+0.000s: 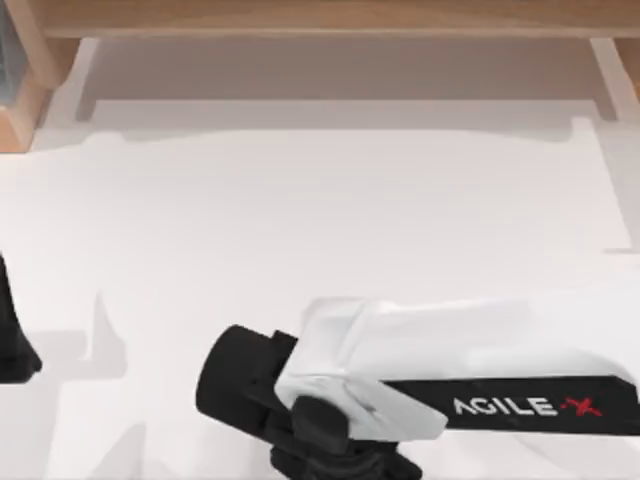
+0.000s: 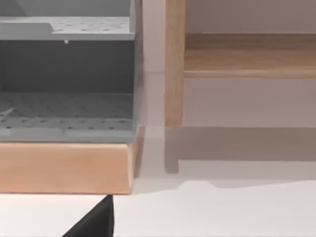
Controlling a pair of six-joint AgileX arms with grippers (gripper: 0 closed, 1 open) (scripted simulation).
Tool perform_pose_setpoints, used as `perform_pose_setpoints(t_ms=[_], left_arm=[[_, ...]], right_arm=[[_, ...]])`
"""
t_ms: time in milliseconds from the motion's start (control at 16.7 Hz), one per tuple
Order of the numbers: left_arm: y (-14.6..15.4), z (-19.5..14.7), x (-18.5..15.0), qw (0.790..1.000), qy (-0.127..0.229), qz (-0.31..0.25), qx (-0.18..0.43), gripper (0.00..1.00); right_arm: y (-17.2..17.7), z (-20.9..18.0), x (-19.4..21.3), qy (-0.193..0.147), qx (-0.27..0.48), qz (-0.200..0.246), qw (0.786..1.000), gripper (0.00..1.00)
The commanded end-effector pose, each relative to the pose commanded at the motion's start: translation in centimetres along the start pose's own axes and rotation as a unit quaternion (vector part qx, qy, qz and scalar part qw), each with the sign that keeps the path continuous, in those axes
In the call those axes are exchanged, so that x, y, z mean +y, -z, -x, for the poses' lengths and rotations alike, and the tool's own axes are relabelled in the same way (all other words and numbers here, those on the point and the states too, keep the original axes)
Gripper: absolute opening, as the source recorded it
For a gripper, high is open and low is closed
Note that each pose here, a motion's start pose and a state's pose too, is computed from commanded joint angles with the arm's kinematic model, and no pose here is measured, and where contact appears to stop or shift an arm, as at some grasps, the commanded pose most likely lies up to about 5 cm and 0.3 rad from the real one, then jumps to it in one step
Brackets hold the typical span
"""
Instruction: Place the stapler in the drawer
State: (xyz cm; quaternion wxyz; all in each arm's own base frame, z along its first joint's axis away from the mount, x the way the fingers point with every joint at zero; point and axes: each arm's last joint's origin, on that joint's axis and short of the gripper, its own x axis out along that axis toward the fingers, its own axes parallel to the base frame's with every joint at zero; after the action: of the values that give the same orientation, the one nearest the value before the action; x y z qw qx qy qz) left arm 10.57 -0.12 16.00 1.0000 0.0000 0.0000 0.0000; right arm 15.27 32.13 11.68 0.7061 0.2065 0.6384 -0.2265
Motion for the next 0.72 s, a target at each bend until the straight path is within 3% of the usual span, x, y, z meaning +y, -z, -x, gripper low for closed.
perform_pose_setpoints(t_ms=[720], left_arm=[[0.0, 0.0, 0.0, 1.000, 0.000, 0.000, 0.000, 1.00]], right_arm=[[-0.1, 2.2, 0.0, 0.002, 0.000, 0.001, 1.000, 0.00]])
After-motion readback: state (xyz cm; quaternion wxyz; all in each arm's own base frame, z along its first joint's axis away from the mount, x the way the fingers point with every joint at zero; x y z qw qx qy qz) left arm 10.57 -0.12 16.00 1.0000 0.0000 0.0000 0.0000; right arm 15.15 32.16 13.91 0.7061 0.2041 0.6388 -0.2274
